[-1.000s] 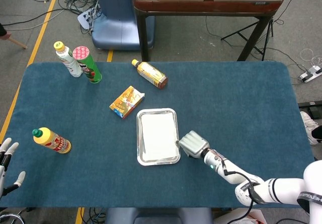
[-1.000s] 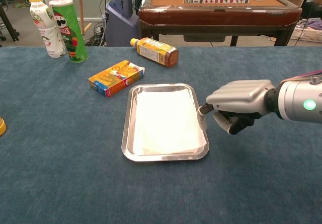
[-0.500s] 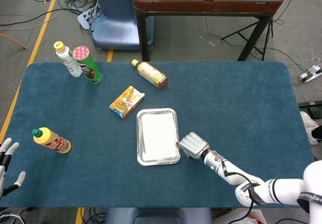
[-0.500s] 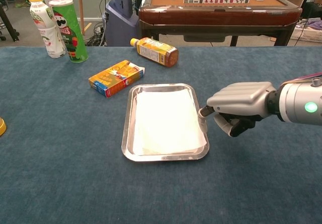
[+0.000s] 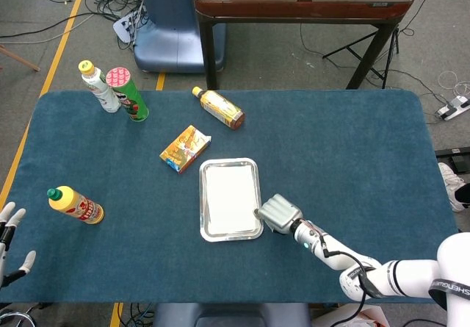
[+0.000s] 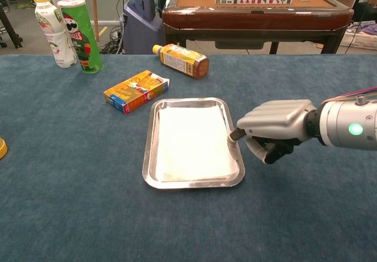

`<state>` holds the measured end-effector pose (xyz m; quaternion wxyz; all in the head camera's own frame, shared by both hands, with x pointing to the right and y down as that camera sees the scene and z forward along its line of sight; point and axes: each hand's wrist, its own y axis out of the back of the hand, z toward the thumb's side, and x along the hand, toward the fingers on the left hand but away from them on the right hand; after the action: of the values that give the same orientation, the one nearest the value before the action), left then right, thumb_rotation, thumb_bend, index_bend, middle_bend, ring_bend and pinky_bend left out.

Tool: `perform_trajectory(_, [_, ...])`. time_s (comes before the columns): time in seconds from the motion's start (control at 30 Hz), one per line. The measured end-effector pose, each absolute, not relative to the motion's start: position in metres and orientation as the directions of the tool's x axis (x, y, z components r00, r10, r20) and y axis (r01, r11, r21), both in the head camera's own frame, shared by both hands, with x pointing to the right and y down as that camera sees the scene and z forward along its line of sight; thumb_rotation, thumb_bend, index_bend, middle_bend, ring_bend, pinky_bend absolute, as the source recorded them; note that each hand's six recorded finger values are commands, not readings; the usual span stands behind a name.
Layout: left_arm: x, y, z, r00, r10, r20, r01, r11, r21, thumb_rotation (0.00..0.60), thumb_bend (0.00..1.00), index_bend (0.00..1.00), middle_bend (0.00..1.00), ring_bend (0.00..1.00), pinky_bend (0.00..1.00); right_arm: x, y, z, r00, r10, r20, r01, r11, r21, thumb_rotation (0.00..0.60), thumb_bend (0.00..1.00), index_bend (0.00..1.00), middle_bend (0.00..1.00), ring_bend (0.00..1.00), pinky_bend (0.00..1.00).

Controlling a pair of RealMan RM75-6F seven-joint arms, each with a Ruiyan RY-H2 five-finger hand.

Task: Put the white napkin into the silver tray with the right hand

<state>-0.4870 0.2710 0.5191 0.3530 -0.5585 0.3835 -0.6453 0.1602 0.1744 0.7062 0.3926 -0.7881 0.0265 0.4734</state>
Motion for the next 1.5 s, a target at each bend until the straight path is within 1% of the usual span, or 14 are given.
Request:
perform_trajectory(0.13, [-0.487,0.271,0.519,-0.126,-0.884,0.450,0.027,-0.456,-0.889,0.600,0.29,0.12,0.03,0.01,0.00,0.160,0.173,0.706,0.551,0.334,-0.765,-0.408,-0.692,-0.596,0.600,1.00,0.37,1.00,0.96,1.00])
perform_trajectory(0.23, [-0.487,0.270,0.519,-0.126,-0.885,0.448,0.027,-0.455,-0.890,0.600,0.29,0.12,0.03,0.01,0.00,0.159,0.168,0.700,0.558,0.362,-0.747,-0.377,-0.691,-0.617,0.600,1.00,0.37,1.00,0.96,1.00])
perform_trajectory(0.4, [-0.485,0.267,0.519,-0.117,-0.888,0.445,0.025,-0.451,-0.892,0.600,0.29,0.12,0.03,0.01,0.00,0.168,0.150,0.682,0.556,0.447,-0.701,-0.312,-0.669,-0.674,0.600,1.00,0.37,0.99,0.95,1.00])
perform_trajectory(0.57, [-0.483,0.265,0.522,-0.108,-0.888,0.448,0.024,-0.452,-0.892,0.600,0.29,0.12,0.03,0.01,0.00,0.195,0.130,0.657,0.512,0.557,-0.654,-0.242,-0.637,-0.732,0.600,1.00,0.37,0.93,0.89,1.00])
perform_trajectory(0.8, [-0.480,0.260,0.526,-0.095,-0.891,0.444,0.023,-0.448,-0.894,0.600,0.29,0.12,0.03,0.01,0.00,0.246,0.118,0.628,0.401,0.682,-0.611,-0.170,-0.600,-0.782,0.600,1.00,0.37,0.77,0.78,1.00])
perform_trajectory(0.87, [-0.480,0.258,0.527,-0.093,-0.891,0.444,0.023,-0.447,-0.894,0.600,0.29,0.12,0.03,0.01,0.00,0.266,0.117,0.619,0.353,0.718,-0.600,-0.157,-0.587,-0.794,0.600,0.95,0.37,0.73,0.74,1.00])
perform_trajectory(0.97, [-0.479,0.256,0.529,-0.089,-0.892,0.444,0.019,-0.447,-0.894,0.600,0.29,0.12,0.03,0.01,0.00,0.292,0.119,0.609,0.286,0.757,-0.587,-0.140,-0.573,-0.807,0.600,0.79,0.37,0.65,0.64,0.97])
perform_trajectory(1.07, [-0.477,0.254,0.531,-0.082,-0.892,0.444,0.016,-0.447,-0.894,0.600,0.29,0.12,0.03,0.01,0.00,0.314,0.125,0.602,0.226,0.786,-0.576,-0.118,-0.565,-0.817,0.600,0.59,0.34,0.52,0.52,0.79])
perform_trajectory(1.13, [-0.476,0.252,0.533,-0.077,-0.893,0.443,0.014,-0.445,-0.895,0.600,0.29,0.12,0.03,0.01,0.00,0.327,0.128,0.598,0.190,0.801,-0.567,-0.107,-0.558,-0.823,0.600,0.41,0.32,0.46,0.43,0.65])
perform_trajectory(1.23, [-0.473,0.249,0.534,-0.069,-0.895,0.441,0.011,-0.443,-0.896,0.600,0.29,0.12,0.03,0.01,0.00,0.347,0.135,0.592,0.133,0.823,-0.552,-0.089,-0.544,-0.834,0.600,0.13,0.31,0.38,0.34,0.53])
perform_trajectory(1.3, [-0.472,0.248,0.535,-0.065,-0.896,0.440,0.009,-0.442,-0.897,0.600,0.29,0.12,0.03,0.01,0.00,0.359,0.140,0.587,0.098,0.838,-0.537,-0.078,-0.532,-0.843,0.600,0.10,0.29,0.34,0.28,0.47])
perform_trajectory(1.33, [-0.471,0.248,0.536,-0.064,-0.896,0.439,0.008,-0.440,-0.898,0.600,0.29,0.12,0.03,0.01,0.00,0.364,0.142,0.585,0.084,0.842,-0.532,-0.076,-0.527,-0.846,0.600,0.10,0.25,0.30,0.24,0.41])
perform_trajectory(1.43, [-0.471,0.245,0.536,-0.061,-0.900,0.431,0.005,-0.432,-0.902,0.600,0.29,0.11,0.03,0.01,0.00,0.380,0.152,0.579,0.042,0.845,-0.533,-0.083,-0.529,-0.845,0.600,0.11,0.06,0.13,0.09,0.26])
perform_trajectory(1.5, [-0.470,0.244,0.536,-0.058,-0.903,0.425,0.003,-0.426,-0.905,0.600,0.29,0.11,0.03,0.01,0.00,0.388,0.160,0.576,0.023,0.841,-0.541,-0.103,-0.536,-0.838,0.600,0.19,0.01,0.05,0.04,0.22])
